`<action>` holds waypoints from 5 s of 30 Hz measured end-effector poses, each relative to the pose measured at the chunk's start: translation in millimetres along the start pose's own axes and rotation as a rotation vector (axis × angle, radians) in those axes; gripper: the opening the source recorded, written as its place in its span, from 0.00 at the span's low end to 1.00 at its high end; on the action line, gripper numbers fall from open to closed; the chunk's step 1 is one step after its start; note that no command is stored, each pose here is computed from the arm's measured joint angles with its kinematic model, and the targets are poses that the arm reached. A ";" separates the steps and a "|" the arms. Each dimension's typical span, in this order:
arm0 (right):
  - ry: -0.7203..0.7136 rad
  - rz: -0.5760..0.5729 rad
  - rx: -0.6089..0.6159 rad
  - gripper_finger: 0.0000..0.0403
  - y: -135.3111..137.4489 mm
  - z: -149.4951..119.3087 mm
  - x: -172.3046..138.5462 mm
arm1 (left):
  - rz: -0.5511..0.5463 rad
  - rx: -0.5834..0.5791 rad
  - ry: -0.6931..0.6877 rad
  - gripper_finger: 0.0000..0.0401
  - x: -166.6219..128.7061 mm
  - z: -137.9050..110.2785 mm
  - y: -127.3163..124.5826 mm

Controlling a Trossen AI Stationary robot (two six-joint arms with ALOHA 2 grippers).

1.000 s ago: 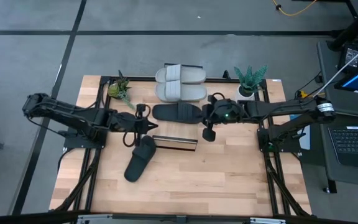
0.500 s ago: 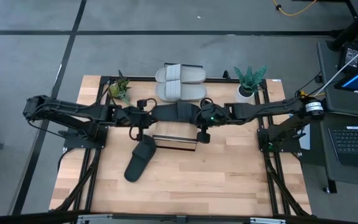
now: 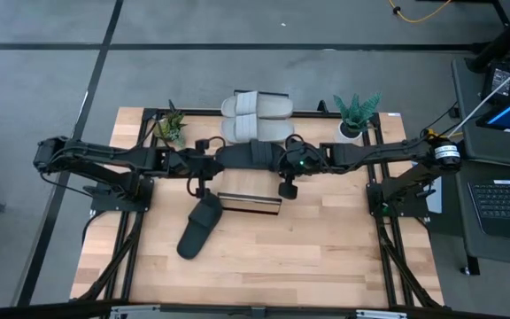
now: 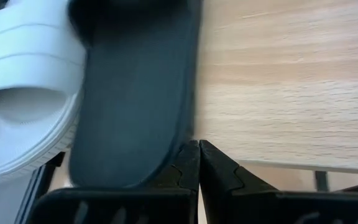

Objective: Pick and place slides into the shelf
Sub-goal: Put the right black slide on the shelf, then put the black slide on the shelf

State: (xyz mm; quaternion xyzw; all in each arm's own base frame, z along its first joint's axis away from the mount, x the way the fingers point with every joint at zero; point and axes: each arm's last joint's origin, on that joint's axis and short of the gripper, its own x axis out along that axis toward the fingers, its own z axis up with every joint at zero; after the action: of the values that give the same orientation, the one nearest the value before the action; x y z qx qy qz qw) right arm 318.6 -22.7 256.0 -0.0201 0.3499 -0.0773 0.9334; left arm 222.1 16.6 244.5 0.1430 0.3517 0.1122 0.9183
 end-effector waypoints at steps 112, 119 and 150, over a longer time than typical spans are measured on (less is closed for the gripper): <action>-0.226 -0.059 -0.181 0.01 88.1 -24.2 -118.8 | 0.184 -1.283 0.230 0.30 -23.1 -39.9 -212.9; -0.227 -0.059 -0.180 0.01 88.1 -24.1 -118.8 | 0.189 -1.337 0.212 0.40 -15.7 -34.7 -208.7; -0.183 -0.065 -0.203 0.01 87.1 -28.5 -117.9 | 0.163 -1.354 0.377 0.41 -0.7 -28.5 -200.3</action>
State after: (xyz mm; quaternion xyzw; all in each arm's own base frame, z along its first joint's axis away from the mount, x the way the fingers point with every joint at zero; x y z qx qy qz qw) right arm 223.6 82.4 303.2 -0.1327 0.2687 -0.0693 0.9515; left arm 223.4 -165.5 156.2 -0.4558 0.3460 0.3974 0.7174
